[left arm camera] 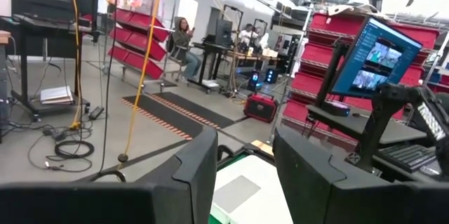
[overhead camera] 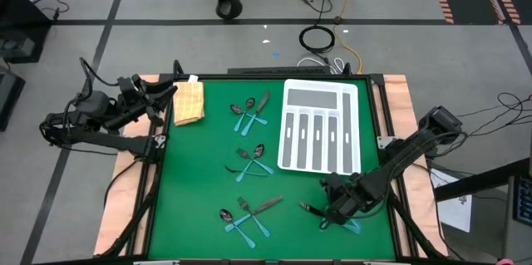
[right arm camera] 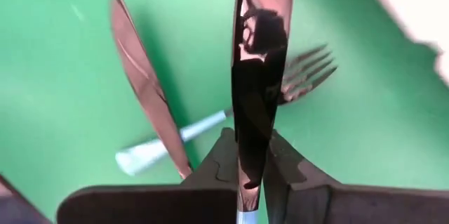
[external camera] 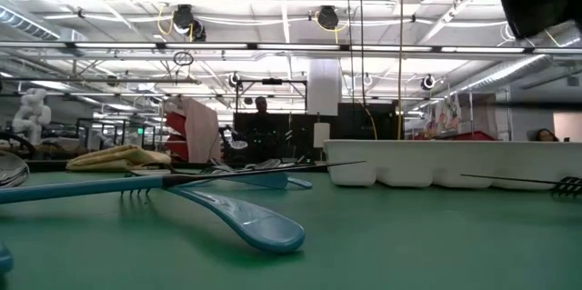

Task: Sort silverware
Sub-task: Put the blue table knife into the silverware tray

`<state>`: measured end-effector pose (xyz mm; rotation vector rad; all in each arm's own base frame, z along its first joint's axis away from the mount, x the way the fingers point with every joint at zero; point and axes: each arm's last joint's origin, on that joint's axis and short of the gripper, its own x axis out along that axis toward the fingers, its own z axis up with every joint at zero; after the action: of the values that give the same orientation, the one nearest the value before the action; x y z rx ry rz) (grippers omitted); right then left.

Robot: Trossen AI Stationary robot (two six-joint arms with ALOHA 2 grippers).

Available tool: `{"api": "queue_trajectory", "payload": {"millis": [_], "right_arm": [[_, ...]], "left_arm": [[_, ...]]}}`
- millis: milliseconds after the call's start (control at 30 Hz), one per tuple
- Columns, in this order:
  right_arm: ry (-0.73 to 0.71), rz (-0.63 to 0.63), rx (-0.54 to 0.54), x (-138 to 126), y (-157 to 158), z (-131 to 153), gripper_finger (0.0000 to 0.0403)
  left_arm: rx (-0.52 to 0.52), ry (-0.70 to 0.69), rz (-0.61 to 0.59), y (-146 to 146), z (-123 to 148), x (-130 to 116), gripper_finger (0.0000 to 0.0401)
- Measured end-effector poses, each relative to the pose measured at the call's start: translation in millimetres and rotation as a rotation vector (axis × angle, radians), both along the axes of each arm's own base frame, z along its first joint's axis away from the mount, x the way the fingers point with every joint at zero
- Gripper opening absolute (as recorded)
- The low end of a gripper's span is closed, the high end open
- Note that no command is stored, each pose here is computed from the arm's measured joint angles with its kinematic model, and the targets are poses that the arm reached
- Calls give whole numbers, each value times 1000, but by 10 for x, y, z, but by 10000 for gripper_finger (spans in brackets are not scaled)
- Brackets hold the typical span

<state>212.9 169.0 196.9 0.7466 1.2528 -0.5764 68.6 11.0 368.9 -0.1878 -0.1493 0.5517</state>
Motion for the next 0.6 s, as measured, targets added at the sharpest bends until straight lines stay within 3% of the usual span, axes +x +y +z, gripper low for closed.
{"api": "queue_trajectory", "payload": {"millis": [233, 433, 600], "right_arm": [[-233, -334, -141, 24, -444, 543, 5], [-142, -577, -232, -221, -1048, 789, 5], [-136, -651, -285, -313, -1410, 910, 5]], "left_arm": [[0, 1, 0, 0, -1, 0, 146], [0, 2, 0, 0, -2, 0, 146], [1, 13, 0, 0, -12, 1, 146]]}}
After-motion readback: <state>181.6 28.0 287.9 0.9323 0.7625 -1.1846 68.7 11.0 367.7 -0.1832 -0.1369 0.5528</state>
